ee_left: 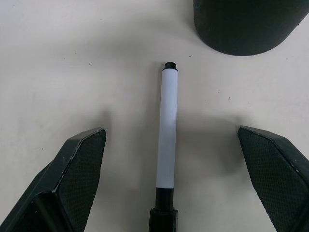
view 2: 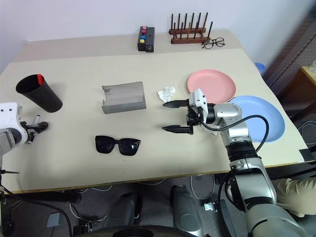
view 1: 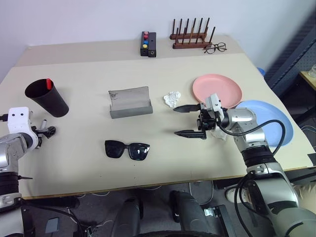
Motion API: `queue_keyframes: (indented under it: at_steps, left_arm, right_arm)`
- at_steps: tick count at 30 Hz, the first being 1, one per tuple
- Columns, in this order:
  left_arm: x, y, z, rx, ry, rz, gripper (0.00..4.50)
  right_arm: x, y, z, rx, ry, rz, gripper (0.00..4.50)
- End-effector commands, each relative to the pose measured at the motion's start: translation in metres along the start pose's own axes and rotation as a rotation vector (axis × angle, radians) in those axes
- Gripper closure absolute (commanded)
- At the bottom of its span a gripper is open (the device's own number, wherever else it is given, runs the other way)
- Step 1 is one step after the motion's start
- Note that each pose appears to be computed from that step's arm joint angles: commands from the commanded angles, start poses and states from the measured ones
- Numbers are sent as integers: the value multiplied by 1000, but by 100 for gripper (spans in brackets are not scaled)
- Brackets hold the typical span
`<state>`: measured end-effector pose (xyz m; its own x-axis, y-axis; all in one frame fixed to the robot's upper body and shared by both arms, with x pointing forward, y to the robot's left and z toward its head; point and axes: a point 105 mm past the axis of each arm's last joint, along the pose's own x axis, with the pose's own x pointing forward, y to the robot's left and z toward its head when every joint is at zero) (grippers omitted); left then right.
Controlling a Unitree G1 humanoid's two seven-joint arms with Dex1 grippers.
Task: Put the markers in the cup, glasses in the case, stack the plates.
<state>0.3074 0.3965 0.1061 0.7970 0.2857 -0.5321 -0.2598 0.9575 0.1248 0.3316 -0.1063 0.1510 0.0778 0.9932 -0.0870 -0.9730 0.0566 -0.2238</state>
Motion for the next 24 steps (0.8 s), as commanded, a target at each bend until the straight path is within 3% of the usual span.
queue_keyframes:
  at_steps: [1,2,4,11,19,24]
  left_arm:
    - [0,5,-13,-4,49,24,7]
    - [0,6,-14,-6,51,29,7]
    - [1,9,-16,-7,57,40,87]
    - [1,13,-25,-12,83,53,443]
    - [-4,11,-26,-23,69,28,448]
    - [-25,-7,-19,-41,-38,-125,448]
  right_arm:
    - [0,-4,13,-55,-12,5,0]
    - [0,-4,14,-57,-14,4,0]
    - [1,-4,15,-60,-18,0,0]
    - [2,-6,17,-65,-26,-11,0]
    - [2,-8,17,-67,-27,-24,0]
    - [0,-9,18,-69,-27,-33,0]
